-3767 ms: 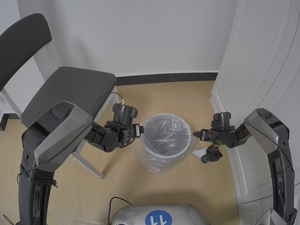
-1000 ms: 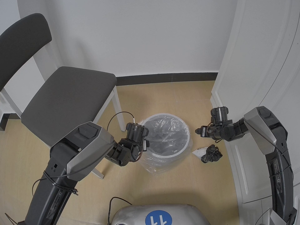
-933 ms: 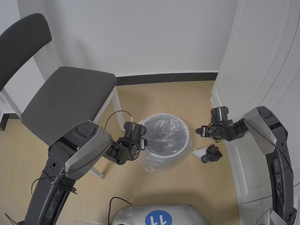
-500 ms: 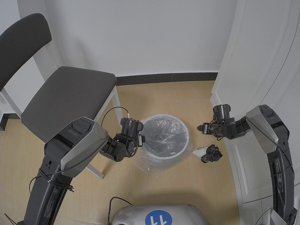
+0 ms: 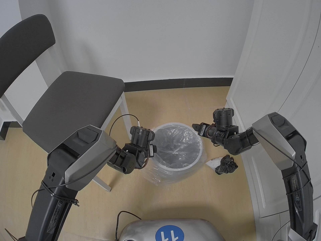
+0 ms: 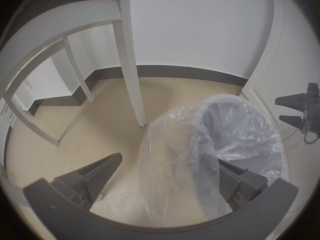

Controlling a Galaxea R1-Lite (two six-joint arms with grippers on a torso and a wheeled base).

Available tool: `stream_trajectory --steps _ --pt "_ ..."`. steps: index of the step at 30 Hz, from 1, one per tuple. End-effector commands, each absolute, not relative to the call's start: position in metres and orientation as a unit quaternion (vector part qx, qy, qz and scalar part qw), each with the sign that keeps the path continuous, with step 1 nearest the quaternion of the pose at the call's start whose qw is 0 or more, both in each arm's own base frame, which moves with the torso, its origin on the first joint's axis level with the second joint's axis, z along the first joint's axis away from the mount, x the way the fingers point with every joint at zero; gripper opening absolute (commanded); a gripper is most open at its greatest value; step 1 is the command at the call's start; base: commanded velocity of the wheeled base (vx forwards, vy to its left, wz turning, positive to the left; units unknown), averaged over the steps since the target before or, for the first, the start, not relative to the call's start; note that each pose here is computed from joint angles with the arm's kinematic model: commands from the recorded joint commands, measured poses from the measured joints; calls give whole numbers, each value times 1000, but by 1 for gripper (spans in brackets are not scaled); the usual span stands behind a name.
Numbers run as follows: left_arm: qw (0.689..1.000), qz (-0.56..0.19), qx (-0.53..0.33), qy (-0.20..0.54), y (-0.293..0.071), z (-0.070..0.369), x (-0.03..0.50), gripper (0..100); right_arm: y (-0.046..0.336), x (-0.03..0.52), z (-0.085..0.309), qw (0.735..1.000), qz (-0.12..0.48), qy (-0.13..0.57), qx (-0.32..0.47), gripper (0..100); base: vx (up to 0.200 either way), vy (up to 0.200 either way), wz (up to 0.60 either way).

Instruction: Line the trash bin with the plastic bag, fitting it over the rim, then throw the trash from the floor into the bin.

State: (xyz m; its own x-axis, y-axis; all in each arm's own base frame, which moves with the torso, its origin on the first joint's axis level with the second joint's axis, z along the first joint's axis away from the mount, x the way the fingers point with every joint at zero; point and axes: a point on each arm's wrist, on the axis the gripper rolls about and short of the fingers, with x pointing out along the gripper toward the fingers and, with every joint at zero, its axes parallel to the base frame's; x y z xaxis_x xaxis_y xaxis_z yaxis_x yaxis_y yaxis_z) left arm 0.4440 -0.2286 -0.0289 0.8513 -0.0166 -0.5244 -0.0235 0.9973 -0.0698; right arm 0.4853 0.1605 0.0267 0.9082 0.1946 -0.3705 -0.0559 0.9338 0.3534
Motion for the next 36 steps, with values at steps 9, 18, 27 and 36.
stream_trajectory --steps 9,18,27,36 --pt "962 -1 -37 272 -231 -28 443 100 178 472 -8 960 78 242 115 100 0 0 0" --pt "961 0 -36 273 -231 -30 443 100 165 474 -21 966 53 248 46 100 0 0 0" --pt "962 0 -36 272 -231 -30 443 100 160 474 -38 968 14 251 -17 100 0 0 0" --pt "961 -1 -35 273 -231 -29 442 100 164 471 -32 968 18 249 -13 100 0 0 0"
